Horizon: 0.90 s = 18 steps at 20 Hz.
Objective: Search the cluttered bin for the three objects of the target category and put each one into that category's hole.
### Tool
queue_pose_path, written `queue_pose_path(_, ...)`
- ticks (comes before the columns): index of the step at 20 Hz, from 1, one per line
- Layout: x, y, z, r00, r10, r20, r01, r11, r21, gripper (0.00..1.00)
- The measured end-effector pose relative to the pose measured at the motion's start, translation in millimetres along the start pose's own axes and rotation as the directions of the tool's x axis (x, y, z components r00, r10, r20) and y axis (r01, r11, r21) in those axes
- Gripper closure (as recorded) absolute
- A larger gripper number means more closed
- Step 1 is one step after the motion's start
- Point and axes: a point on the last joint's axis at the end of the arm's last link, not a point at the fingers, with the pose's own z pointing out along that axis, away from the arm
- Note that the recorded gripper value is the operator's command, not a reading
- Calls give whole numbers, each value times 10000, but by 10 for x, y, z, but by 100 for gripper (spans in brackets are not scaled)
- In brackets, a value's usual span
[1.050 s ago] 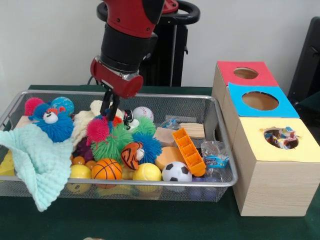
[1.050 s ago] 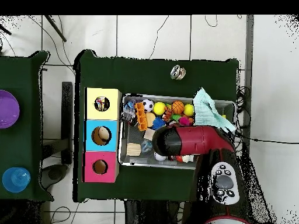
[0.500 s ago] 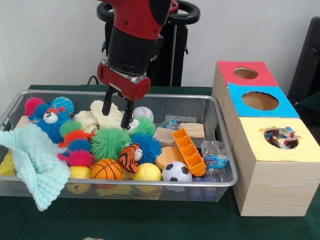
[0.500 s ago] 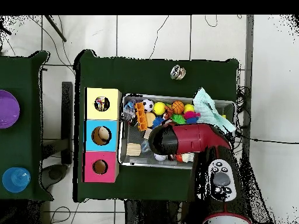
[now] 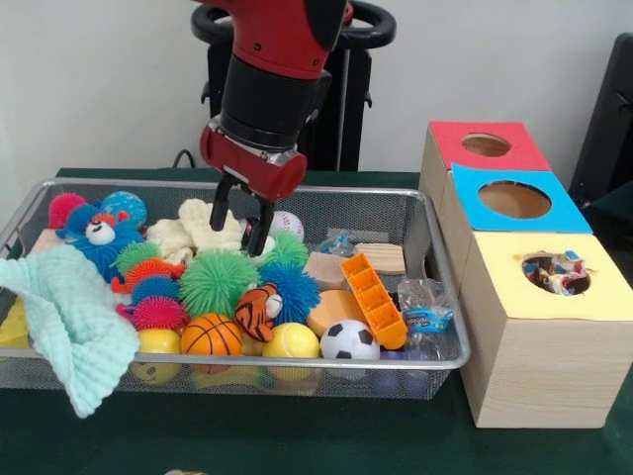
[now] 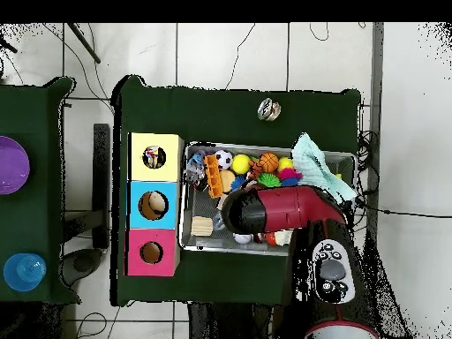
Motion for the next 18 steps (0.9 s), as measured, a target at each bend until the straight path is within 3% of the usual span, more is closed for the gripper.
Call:
queue_pose_path(8, -105, 26, -187, 9995, 54, 302, -49, 9998, -168, 0)
queue_pose_path(16, -192, 0, -551, 9981, 91, 610, -87, 9999, -79, 0)
queue_pose_path(18, -224, 15, -763, 9974, 72, 719, -74, 10000, 33, 0)
